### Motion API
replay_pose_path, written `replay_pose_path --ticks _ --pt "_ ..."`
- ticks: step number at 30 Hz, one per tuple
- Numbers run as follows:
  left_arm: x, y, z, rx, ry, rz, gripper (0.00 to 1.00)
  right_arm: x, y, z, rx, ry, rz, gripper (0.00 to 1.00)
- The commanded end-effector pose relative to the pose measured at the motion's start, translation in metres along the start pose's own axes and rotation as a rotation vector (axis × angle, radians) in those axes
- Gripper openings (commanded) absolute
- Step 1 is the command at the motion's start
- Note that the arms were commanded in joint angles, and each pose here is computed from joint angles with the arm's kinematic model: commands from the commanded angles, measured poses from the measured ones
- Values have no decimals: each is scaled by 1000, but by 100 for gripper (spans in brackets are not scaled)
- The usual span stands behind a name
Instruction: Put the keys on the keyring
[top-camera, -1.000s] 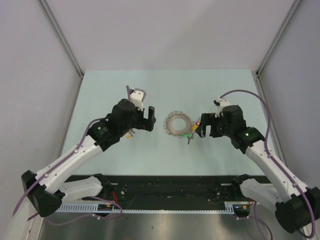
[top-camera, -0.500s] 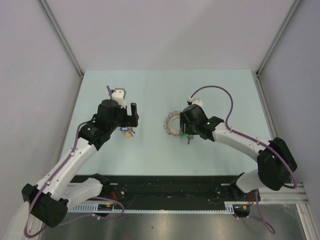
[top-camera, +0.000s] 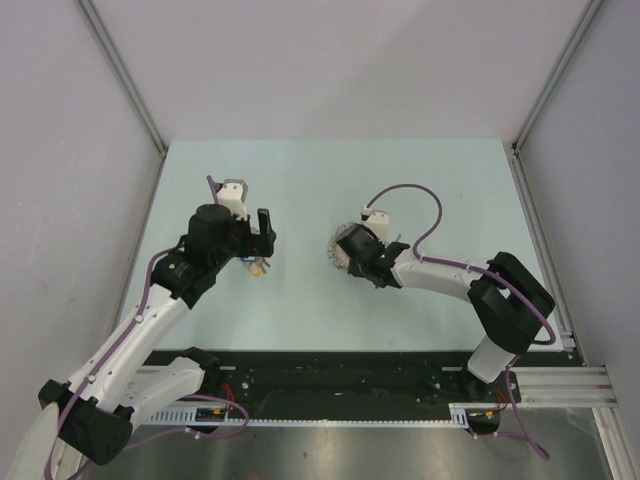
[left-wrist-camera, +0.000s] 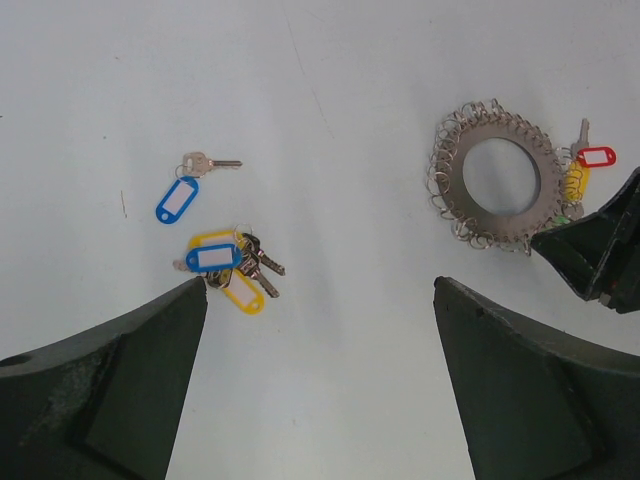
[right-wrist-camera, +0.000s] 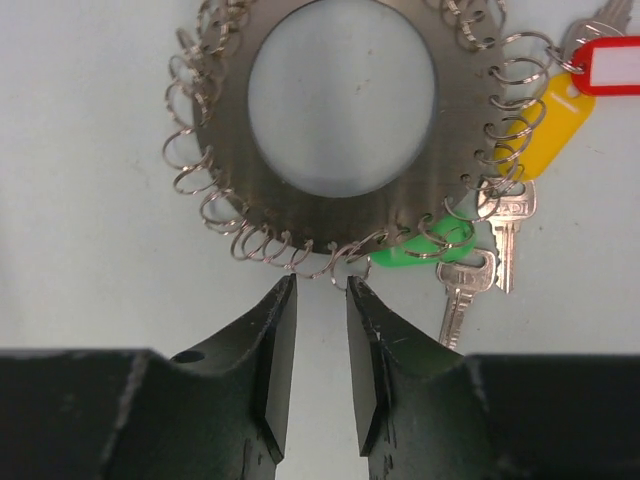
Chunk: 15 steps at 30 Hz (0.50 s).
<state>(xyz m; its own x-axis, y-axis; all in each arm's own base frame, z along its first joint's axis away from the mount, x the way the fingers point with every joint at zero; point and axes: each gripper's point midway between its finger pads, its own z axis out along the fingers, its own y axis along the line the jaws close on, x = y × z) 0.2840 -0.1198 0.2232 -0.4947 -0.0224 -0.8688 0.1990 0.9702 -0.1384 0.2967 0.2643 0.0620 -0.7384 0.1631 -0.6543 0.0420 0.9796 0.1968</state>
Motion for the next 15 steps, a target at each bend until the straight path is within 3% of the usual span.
replay_pose_path --ticks 1,10,15 --pt "-9 -3 -2 25 -38 2 100 -25 5 8 42 -108 124 28" --pt "-4 -6 1 41 -19 9 100 -16 3 21 62 -96 126 24" --pt "-1 -20 3 123 -6 19 100 -19 26 7 -50 -82 55 25"
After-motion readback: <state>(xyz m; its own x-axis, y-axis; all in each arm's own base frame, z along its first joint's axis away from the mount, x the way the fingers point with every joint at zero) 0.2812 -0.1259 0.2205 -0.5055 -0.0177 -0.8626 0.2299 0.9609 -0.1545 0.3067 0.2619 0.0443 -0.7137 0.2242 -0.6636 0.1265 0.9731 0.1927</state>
